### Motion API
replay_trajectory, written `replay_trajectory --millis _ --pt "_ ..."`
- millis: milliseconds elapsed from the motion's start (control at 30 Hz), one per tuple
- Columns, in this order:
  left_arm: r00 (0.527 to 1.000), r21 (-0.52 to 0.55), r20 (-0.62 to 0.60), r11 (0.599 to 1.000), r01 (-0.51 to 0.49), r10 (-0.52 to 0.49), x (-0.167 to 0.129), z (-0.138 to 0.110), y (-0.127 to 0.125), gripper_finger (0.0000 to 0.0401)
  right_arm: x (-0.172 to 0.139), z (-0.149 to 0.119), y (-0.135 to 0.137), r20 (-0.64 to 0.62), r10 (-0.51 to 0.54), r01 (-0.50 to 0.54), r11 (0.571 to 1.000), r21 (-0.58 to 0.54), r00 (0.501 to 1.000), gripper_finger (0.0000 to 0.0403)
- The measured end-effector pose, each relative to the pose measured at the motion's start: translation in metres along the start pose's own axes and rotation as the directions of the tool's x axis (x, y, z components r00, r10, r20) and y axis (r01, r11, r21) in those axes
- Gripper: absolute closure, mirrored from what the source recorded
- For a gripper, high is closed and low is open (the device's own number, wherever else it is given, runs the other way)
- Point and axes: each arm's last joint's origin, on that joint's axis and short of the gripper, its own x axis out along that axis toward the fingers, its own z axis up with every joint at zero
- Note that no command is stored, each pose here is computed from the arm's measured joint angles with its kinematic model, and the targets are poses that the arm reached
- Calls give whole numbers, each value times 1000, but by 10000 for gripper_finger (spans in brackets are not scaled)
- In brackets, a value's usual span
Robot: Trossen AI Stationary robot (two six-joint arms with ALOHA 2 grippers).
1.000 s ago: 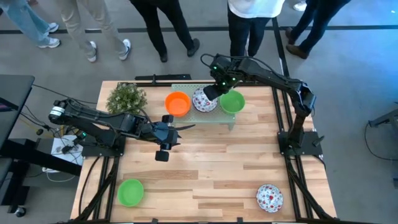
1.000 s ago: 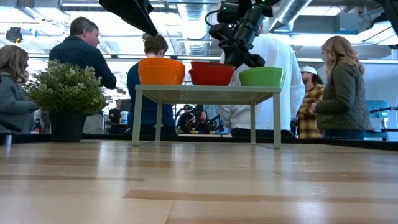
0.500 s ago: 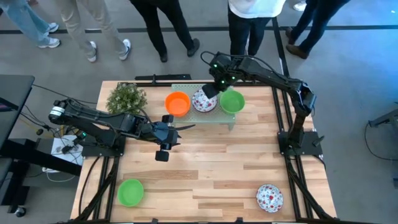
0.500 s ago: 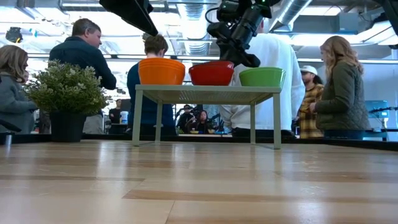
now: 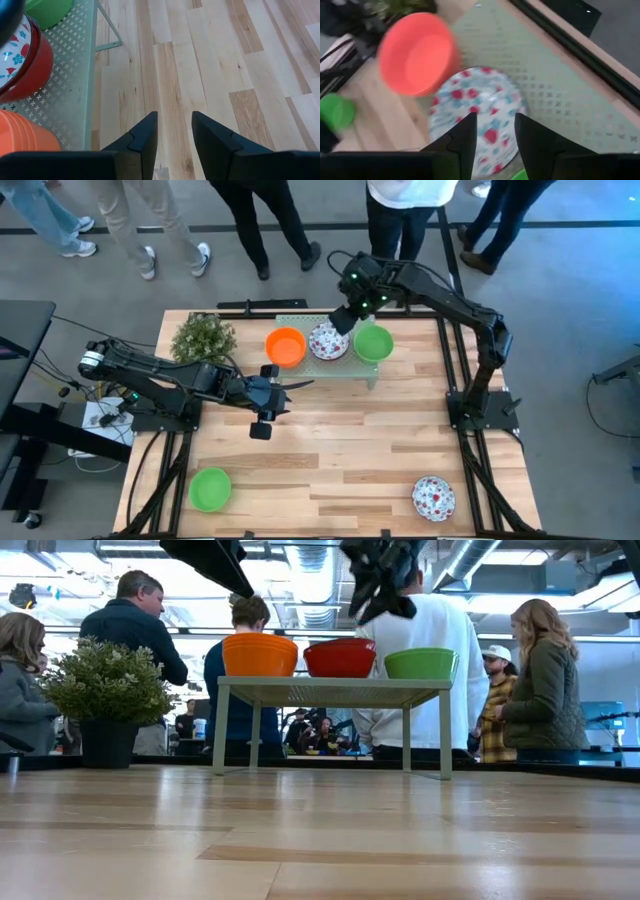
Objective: Pick & Place Mini bowls
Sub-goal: Stack the red patterned bowl onto the stacked red patterned bowls on the shelf
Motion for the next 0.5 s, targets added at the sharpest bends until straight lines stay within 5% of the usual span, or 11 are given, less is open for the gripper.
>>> replay_trajectory --millis 167,333,500 --pt "1000 3 2 1000 9 -9 -1 0 -4 279 -28 -9 32 -47 27 -33 990 -134 999 277" --pt "999 19 19 999 37 -37 -10 1 -13 279 -43 -35 68 -146 2 -52 938 -343 989 289" --pt "997 -111 17 991 74 -73 -30 -5 -21 279 -56 -66 100 -147 -89 12 890 -456 985 304"
